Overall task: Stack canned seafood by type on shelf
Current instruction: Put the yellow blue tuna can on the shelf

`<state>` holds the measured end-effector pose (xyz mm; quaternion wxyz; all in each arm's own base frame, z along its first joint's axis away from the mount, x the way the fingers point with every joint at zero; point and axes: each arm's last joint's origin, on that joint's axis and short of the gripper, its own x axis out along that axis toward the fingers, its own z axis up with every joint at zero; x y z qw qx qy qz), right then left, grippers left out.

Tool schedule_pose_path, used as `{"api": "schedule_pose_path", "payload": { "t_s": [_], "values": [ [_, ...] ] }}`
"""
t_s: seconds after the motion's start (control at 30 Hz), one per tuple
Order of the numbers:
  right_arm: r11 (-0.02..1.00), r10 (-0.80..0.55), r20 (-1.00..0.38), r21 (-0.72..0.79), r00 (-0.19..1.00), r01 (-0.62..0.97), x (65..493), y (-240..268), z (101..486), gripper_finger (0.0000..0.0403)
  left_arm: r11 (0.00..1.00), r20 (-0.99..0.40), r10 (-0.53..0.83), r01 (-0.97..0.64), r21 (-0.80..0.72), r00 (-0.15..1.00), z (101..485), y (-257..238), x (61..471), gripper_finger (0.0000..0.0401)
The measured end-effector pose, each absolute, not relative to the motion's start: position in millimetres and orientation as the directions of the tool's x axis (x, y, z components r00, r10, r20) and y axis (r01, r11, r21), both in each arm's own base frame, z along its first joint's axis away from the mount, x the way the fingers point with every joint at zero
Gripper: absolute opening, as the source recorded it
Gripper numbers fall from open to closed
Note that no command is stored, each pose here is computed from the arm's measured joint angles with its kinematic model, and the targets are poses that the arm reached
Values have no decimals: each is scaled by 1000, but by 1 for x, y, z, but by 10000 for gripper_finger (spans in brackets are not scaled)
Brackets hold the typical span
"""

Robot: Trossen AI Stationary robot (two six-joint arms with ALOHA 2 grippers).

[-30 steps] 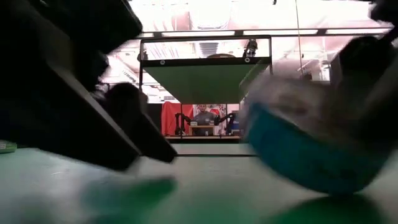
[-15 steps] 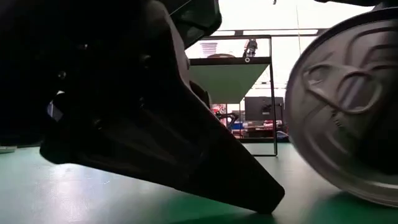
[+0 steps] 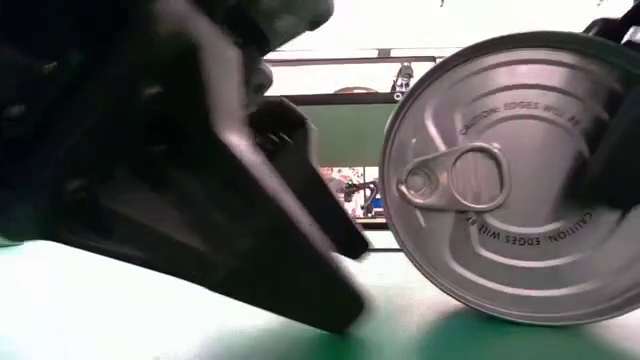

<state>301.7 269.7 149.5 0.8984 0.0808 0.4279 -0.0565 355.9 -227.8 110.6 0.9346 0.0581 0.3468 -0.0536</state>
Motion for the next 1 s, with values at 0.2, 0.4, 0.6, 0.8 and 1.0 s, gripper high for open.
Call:
{"api": "schedule_pose_path", "payload": {
  "t_s": [0.2, 0.4, 0.6, 0.8, 1.0],
  "values": [
    [983, 10, -737, 133, 676, 130, 294, 265, 184, 134, 971, -638, 118, 46, 234, 761, 131, -227, 340, 378],
    [960, -24, -557, 219, 830, 175, 260, 240, 239, 134, 967, -611, 117, 51, 250, 783, 138, -240, 330, 378],
    [847, -71, -290, 487, 954, 211, 239, 180, 268, 134, 959, -591, 131, 50, 280, 796, 138, -247, 324, 378],
    [665, -181, -212, 693, 960, 278, 238, 119, 257, 134, 912, -551, 197, 55, 408, 811, 155, -257, 304, 378],
    [616, -146, -210, 745, 967, 255, 237, 85, 262, 134, 915, -594, 161, 106, 390, 788, 208, -248, 271, 378]
  ]
}}
